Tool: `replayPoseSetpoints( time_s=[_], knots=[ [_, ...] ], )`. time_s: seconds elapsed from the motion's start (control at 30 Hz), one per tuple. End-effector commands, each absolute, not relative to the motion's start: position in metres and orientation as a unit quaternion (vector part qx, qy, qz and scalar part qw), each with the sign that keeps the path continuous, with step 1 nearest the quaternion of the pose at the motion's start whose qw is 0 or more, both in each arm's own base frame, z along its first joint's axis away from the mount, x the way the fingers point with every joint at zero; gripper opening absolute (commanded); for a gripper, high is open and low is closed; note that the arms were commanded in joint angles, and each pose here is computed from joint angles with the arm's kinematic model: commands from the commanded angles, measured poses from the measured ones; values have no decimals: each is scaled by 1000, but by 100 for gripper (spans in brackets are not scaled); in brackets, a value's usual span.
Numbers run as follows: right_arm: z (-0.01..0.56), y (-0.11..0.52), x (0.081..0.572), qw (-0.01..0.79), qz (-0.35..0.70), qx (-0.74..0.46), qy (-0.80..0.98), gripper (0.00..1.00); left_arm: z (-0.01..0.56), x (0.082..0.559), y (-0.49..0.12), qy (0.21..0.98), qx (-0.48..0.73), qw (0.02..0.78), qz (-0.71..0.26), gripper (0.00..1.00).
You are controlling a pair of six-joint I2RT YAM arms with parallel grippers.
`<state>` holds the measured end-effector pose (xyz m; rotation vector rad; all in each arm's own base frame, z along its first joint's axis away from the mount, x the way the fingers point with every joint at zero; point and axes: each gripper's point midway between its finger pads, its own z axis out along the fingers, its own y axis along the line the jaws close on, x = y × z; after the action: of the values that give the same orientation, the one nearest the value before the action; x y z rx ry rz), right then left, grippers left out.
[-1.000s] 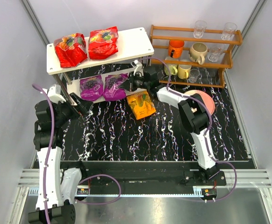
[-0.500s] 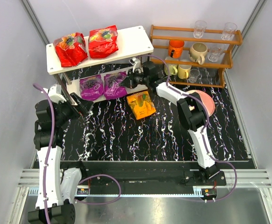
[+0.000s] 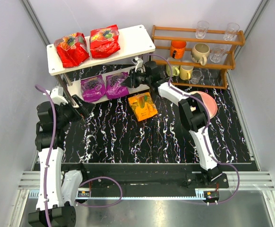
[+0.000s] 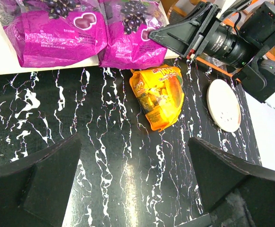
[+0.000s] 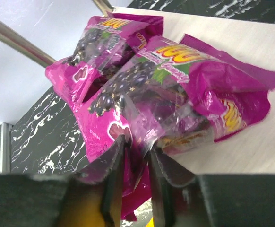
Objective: Place and organize the candy bags onto the shelf
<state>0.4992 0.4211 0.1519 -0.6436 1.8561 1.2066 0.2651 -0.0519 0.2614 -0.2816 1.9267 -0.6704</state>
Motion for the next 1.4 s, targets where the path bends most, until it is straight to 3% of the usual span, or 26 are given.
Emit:
replayPoseSetpoints(
  time_s=[0.0,0.13,0.57,0.9,1.27,1.33,1.37],
  knots=[
    [171,418,527,451,467,-229,726,44,272,271,-55,789,-97,535,-287,99],
    [176,414,529,462,461,-218,726,61,272,270,-55,789,-97,535,-287,99],
    [212,388,519,536,435,-156,706,85,277,267,-55,786,-97,540,-286,99],
    [228,371,500,554,455,-102,690,86,278,258,-56,790,-94,537,-281,99],
    [204,374,482,533,407,-74,738,63,268,258,-56,792,-101,531,-282,99],
    [204,367,477,542,388,-62,743,64,269,258,-56,792,-100,532,-283,99],
    [203,368,469,541,380,-64,747,71,269,257,-56,792,-100,532,-283,99]
  ],
)
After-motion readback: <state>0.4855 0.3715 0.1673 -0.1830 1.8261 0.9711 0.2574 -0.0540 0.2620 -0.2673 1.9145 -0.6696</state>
